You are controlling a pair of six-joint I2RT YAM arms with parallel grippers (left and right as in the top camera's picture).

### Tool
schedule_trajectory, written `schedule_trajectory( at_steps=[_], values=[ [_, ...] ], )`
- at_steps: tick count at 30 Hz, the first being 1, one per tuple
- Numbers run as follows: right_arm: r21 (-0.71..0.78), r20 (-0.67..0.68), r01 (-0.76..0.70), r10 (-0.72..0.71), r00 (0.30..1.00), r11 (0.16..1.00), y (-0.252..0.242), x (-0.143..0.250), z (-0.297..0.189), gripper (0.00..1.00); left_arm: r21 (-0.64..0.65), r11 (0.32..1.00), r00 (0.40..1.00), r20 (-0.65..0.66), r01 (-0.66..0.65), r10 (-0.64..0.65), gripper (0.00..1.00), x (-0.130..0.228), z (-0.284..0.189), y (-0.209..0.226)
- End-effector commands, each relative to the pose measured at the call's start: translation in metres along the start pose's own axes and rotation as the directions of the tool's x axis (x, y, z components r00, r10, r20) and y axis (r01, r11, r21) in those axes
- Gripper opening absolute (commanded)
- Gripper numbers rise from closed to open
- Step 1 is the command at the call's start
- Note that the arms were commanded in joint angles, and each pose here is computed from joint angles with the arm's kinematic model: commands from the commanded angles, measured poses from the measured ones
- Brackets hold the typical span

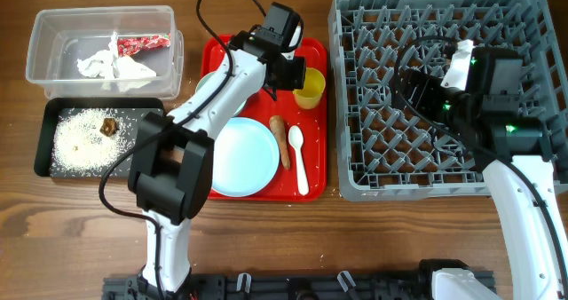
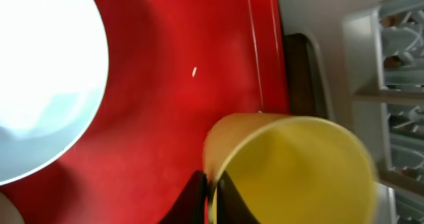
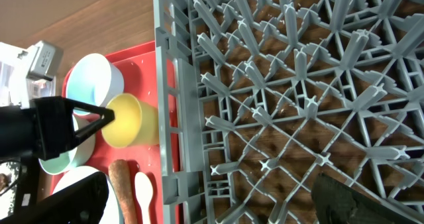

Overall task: Sort waste into correct bins and load items into the dishwasher rack
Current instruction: 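Lift the yellow cup toward the right gripper above the rack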

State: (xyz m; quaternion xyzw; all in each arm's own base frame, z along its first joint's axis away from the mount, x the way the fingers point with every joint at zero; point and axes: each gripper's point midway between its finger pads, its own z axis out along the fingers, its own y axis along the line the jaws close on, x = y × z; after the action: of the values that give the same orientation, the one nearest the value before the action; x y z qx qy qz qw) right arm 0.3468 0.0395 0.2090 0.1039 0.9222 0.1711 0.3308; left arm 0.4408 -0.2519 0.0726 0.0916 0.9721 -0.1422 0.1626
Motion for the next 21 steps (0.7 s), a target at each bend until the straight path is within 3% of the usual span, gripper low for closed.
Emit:
schedule_trajectory(
  at_steps=[1,7,12,13,16,19,20,21],
  values=[
    [0.009,0.016,-0.004,0.004,1.000,1.000,0.000,-0.007,0.000,1.00,-0.022,1.000,0.999,-0.045,-0.003,0.002,0.04,0.012,0.021,0.006],
    [0.004,0.015,-0.004,0.004,1.000,1.000,0.001,-0.006,0.000,1.00,0.015,1.000,1.000,-0.030,0.010,-0.009,0.04,0.006,0.013,0.003],
    [-0.121,0.022,0.015,-0.013,1.000,0.993,0.023,-0.011,-0.002,1.00,0.280,0.957,0.997,-0.011,0.070,-0.070,0.04,-0.015,-0.037,-0.009],
    [-0.165,0.032,0.025,-0.020,0.999,0.986,0.032,-0.014,-0.003,1.00,0.355,0.931,0.996,-0.010,0.087,-0.089,0.04,-0.020,-0.052,-0.009],
    [-0.295,0.073,0.069,-0.049,0.996,0.953,0.056,-0.024,-0.009,1.00,0.637,0.759,0.990,-0.052,0.135,-0.133,0.04,-0.030,-0.102,-0.012],
    [-0.389,0.116,0.116,-0.076,0.990,0.914,0.075,-0.033,-0.017,1.00,0.786,0.598,0.986,-0.084,0.155,-0.145,0.04,-0.034,-0.137,-0.008],
    [-0.450,0.139,0.148,-0.094,0.986,0.881,0.088,-0.036,-0.023,1.00,0.844,0.514,0.985,-0.094,0.155,-0.143,0.04,-0.036,-0.155,-0.006],
    [-0.475,0.148,0.162,-0.103,0.984,0.865,0.093,-0.037,-0.026,0.99,0.860,0.486,0.985,-0.098,0.154,-0.140,0.04,-0.036,-0.160,-0.006]
  ],
)
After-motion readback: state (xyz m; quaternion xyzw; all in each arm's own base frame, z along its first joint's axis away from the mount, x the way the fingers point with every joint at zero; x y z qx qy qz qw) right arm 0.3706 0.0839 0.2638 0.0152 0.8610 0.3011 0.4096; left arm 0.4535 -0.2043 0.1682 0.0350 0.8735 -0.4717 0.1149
